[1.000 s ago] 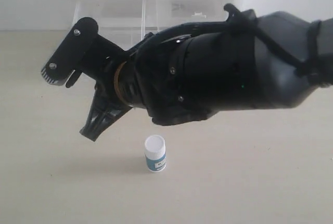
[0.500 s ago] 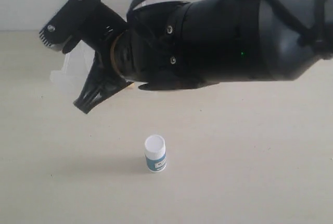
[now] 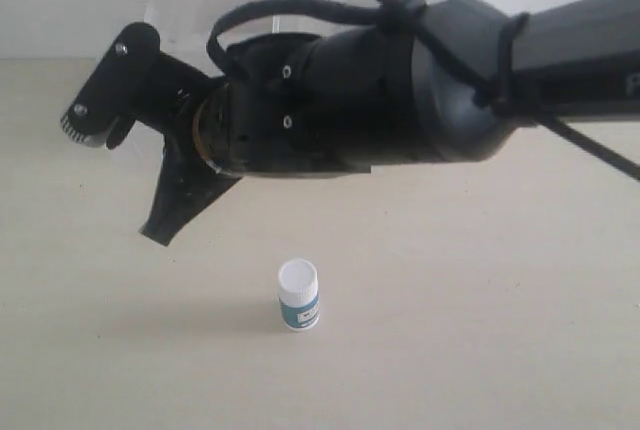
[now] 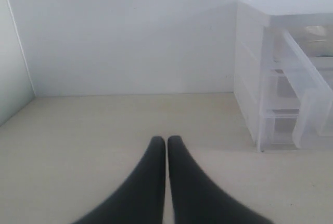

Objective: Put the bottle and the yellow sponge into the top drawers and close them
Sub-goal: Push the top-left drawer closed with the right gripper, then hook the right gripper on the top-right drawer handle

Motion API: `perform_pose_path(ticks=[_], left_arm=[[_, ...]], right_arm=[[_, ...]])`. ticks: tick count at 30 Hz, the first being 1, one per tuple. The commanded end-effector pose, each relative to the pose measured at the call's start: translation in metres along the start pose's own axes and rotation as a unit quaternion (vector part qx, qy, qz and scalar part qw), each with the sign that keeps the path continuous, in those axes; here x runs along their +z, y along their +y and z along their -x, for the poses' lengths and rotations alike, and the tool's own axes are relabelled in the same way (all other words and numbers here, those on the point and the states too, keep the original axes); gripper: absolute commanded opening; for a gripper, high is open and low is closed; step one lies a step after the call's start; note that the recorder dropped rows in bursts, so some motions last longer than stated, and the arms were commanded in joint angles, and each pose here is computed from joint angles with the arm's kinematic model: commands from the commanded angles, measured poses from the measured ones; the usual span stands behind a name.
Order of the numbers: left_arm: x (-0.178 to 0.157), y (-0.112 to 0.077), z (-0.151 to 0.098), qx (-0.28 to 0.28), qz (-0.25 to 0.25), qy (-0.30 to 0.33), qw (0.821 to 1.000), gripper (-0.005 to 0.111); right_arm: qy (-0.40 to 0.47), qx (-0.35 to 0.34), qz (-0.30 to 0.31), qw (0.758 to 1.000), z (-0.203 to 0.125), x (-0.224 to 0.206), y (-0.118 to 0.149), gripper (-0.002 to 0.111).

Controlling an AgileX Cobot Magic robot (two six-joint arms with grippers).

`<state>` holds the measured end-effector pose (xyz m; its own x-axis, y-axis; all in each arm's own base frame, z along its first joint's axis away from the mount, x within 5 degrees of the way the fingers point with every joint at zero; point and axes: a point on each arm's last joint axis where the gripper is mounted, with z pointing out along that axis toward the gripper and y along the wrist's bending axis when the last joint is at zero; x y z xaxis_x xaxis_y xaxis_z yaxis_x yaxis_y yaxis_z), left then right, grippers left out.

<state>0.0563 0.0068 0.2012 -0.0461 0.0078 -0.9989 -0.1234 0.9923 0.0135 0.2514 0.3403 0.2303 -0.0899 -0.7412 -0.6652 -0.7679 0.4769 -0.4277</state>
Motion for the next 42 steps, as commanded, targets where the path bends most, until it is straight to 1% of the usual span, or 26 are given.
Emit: perform_pose_path(ticks=[1,7,16,18,21,23,26,27,29,30,31,32,33,35,36,37,38,39,41,42], left_arm=[[0.000,0.000,0.000,-0.003,0.001,-0.002,1.000,0.004],[0.000,0.000,0.000,-0.003,0.001,-0.002,1.000,0.004],[0.000,0.000,0.000,-0.003,0.001,-0.002,1.000,0.004],[0.000,0.000,0.000,-0.003,0.001,-0.002,1.000,0.004],[0.000,0.000,0.000,-0.003,0.001,-0.002,1.000,0.004],[0.000,0.000,0.000,-0.003,0.001,-0.002,1.000,0.004],[0.000,0.000,0.000,-0.003,0.001,-0.002,1.000,0.004],[0.000,0.000,0.000,-0.003,0.001,-0.002,1.000,0.004],[0.000,0.000,0.000,-0.003,0.001,-0.002,1.000,0.004],[0.000,0.000,0.000,-0.003,0.001,-0.002,1.000,0.004],[0.000,0.000,0.000,-0.003,0.001,-0.002,1.000,0.004],[0.000,0.000,0.000,-0.003,0.001,-0.002,1.000,0.004],[0.000,0.000,0.000,-0.003,0.001,-0.002,1.000,0.004],[0.000,0.000,0.000,-0.003,0.001,-0.002,1.000,0.004],[0.000,0.000,0.000,-0.003,0.001,-0.002,1.000,0.004],[0.000,0.000,0.000,-0.003,0.001,-0.002,1.000,0.004],[0.000,0.000,0.000,-0.003,0.001,-0.002,1.000,0.004],[0.000,0.000,0.000,-0.003,0.001,-0.002,1.000,0.004],[0.000,0.000,0.000,-0.003,0.001,-0.002,1.000,0.004],[0.000,0.000,0.000,-0.003,0.001,-0.002,1.000,0.004]], right_arm=[[-0.006,0.019,-0.034,0.999,0.008,-0.002,-0.027,0.003],[-0.027,0.038,-0.052,0.998,0.013,0.006,-0.054,0.003],[-0.031,0.073,-0.089,0.993,0.011,0.048,-0.095,0.003],[-0.035,0.105,-0.102,0.989,0.010,0.055,-0.109,0.003],[-0.046,0.192,-0.116,0.973,0.008,0.057,-0.128,0.003],[-0.046,0.247,-0.123,0.960,0.007,0.052,-0.134,0.003],[-0.026,0.244,-0.142,0.959,0.007,0.036,-0.140,0.002],[-0.020,0.242,-0.144,0.959,0.006,0.027,-0.141,-0.001],[-0.019,0.230,-0.140,0.963,-0.001,0.010,-0.138,0.000],[-0.038,0.231,-0.138,0.962,-0.004,-0.007,-0.143,0.000],[-0.053,0.235,-0.124,0.963,-0.012,-0.015,-0.143,0.000],[-0.079,0.254,-0.113,0.957,-0.018,-0.029,-0.147,0.000],[-0.113,0.286,-0.089,0.947,-0.029,-0.041,-0.151,0.000],[-0.190,0.354,-0.029,0.915,-0.057,-0.057,-0.165,0.000],[-0.238,0.401,0.009,0.884,-0.074,-0.064,-0.170,0.000],[-0.286,0.450,0.037,0.845,-0.091,-0.068,-0.175,0.000],[-0.340,0.543,0.059,0.766,-0.123,-0.069,-0.175,0.000],[-0.348,0.566,0.062,0.745,-0.136,-0.066,-0.172,0.000],[-0.334,0.611,0.060,0.715,-0.151,-0.058,-0.167,0.001],[-0.322,0.630,0.063,0.704,-0.155,-0.053,-0.165,0.003]])
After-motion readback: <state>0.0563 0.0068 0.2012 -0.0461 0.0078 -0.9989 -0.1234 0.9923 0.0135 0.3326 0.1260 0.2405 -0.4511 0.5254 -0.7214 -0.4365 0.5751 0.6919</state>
